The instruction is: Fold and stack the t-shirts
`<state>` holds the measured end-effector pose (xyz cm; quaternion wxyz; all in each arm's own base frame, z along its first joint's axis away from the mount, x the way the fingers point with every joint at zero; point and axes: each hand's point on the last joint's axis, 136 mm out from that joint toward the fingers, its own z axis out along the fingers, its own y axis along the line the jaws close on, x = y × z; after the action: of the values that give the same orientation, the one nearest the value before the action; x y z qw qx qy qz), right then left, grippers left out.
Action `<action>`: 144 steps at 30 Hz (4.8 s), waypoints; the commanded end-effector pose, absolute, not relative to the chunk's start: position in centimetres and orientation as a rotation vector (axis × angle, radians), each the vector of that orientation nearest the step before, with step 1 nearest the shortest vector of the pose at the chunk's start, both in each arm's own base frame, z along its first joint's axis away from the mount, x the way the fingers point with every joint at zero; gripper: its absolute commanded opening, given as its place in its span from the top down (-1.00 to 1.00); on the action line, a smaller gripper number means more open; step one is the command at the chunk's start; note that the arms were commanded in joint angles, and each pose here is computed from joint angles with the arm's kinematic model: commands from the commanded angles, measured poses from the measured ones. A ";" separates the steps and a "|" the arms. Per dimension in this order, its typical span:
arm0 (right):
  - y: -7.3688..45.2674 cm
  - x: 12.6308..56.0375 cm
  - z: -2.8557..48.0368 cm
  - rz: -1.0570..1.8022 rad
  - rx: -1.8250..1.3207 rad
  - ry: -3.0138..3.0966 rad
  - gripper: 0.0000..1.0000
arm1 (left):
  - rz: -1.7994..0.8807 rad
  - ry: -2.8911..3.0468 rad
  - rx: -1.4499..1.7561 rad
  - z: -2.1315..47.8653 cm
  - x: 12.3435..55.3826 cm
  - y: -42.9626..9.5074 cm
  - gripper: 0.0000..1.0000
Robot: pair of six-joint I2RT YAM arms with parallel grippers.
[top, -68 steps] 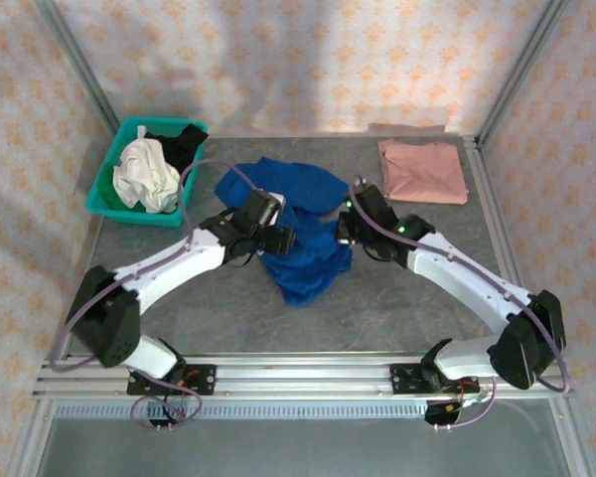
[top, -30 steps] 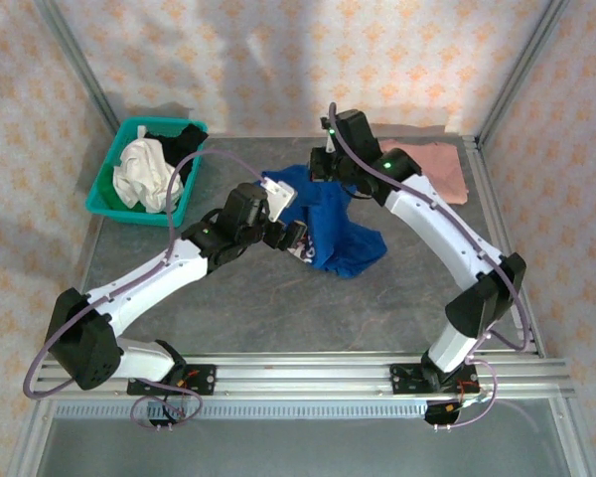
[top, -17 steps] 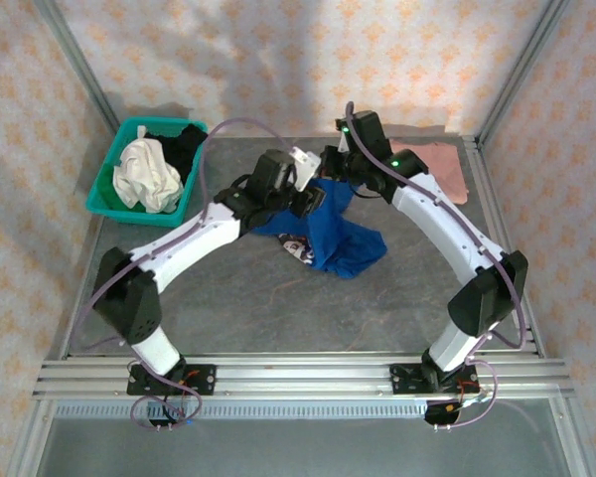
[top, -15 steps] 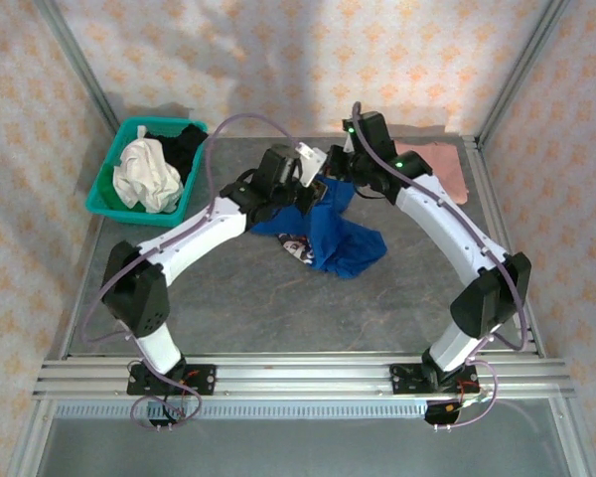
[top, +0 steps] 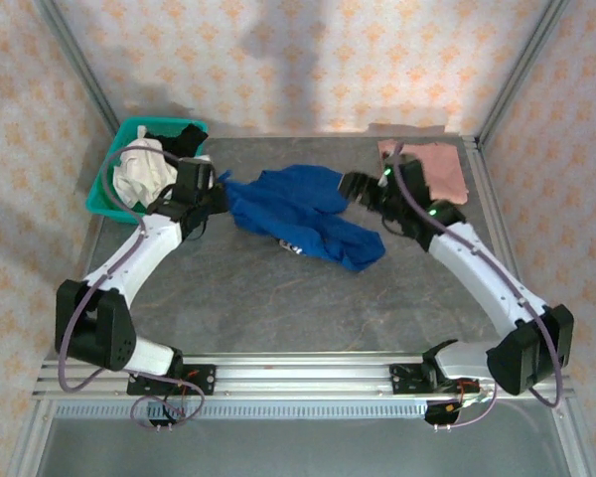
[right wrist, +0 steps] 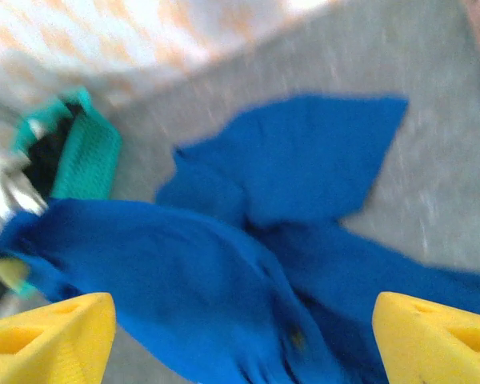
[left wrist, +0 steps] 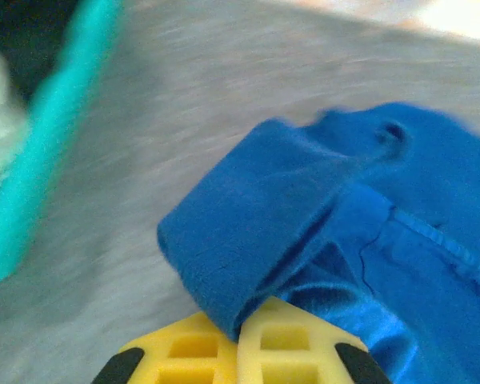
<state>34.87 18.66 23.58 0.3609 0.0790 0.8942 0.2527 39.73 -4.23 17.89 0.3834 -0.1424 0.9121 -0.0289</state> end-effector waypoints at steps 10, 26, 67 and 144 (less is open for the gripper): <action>13.3 29.8 9.4 0.246 0.390 2.536 -0.47 | -0.172 2.178 0.494 22.4 33.6 -18.5 -0.33; 15.5 28.7 7.1 0.469 0.310 2.550 -0.46 | -0.172 2.532 1.258 7.6 42.0 -27.3 0.01; 33.0 42.4 45.2 0.817 -0.542 1.835 1.00 | -0.283 1.964 0.270 31.3 36.6 -14.0 -0.23; 9.0 50.6 8.9 0.231 0.750 2.370 1.00 | 0.031 2.438 -0.579 16.3 37.3 0.4 1.00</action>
<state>50.26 10.11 3.49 0.2612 0.2886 0.9156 0.1007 37.37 -0.90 10.48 0.2607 -0.2161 0.9409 0.0114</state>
